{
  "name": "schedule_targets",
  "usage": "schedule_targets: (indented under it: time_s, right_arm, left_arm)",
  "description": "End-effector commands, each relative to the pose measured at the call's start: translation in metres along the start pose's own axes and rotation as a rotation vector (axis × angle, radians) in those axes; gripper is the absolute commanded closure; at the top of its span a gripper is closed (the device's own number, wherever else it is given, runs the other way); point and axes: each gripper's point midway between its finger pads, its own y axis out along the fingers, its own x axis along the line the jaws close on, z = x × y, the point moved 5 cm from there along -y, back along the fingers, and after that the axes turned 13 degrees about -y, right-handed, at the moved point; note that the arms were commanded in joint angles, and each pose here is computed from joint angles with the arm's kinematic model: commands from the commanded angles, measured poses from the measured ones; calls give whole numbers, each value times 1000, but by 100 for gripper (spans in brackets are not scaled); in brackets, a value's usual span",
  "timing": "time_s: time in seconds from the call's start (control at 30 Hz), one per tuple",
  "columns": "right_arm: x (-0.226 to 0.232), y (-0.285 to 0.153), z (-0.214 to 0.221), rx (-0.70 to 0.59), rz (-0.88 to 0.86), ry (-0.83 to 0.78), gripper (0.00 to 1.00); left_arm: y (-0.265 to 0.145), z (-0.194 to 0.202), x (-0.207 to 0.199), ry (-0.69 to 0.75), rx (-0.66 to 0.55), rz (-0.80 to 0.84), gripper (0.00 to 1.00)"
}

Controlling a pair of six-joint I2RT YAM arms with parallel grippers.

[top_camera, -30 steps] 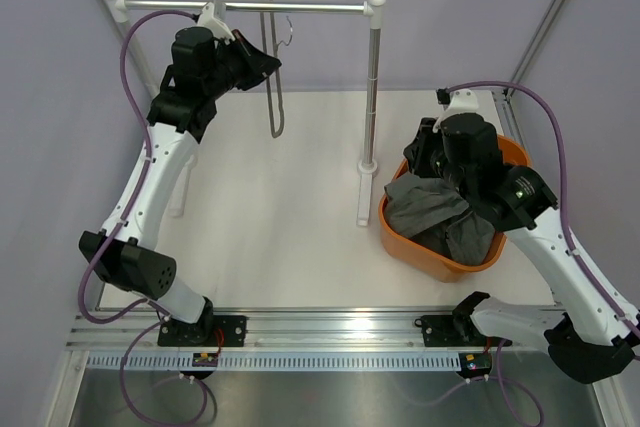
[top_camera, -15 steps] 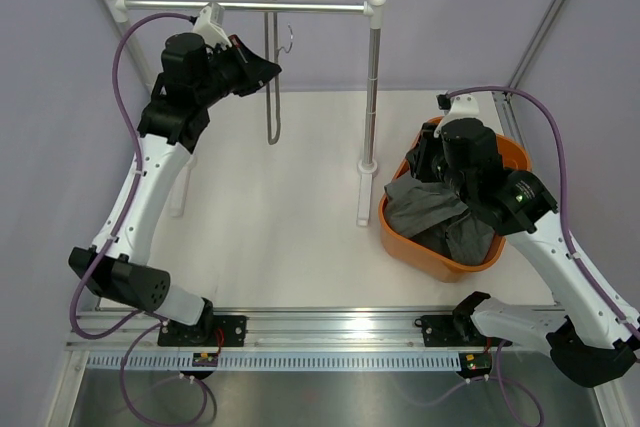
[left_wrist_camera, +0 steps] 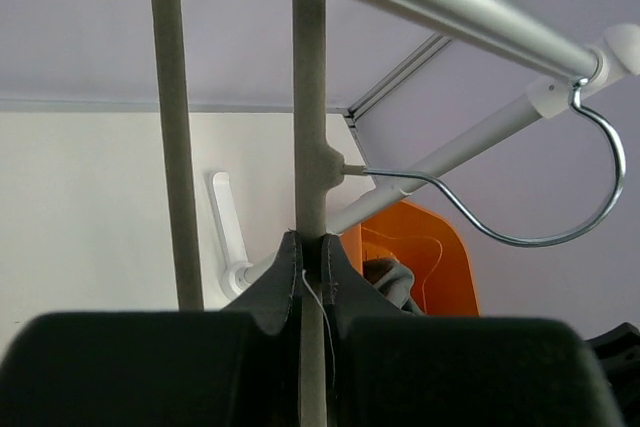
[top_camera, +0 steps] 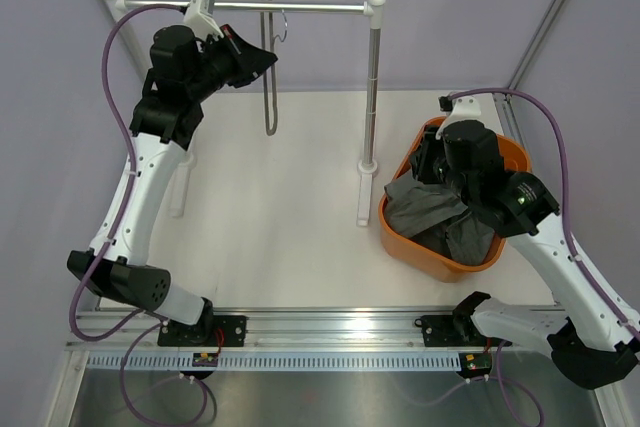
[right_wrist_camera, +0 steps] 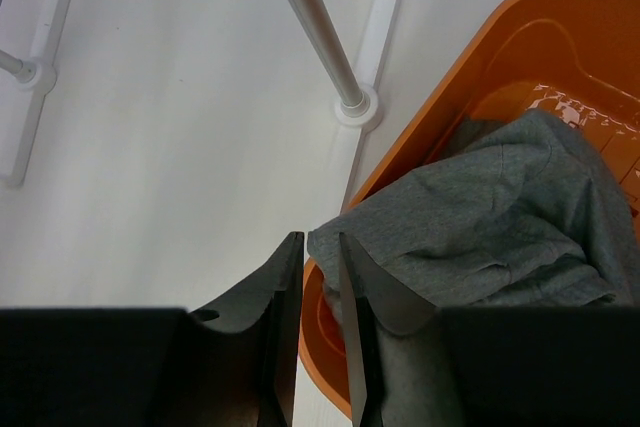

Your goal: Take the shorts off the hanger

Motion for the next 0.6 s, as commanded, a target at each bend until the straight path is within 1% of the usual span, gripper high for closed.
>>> schedule_targets:
  time_s: [0.0, 0.3, 0.57]
  right_arm:
    - [-4, -7, -1, -16, 23, 0, 71]
    - [-7, -10, 0, -12, 34, -16, 71]
    - [-7, -10, 3, -6, 30, -18, 71]
  left_arm:
    - [2, -25, -24, 0, -61, 110, 100]
    - [26, -36, -11, -59, -80, 105, 100]
    - [32, -43, -8, -103, -111, 142, 100]
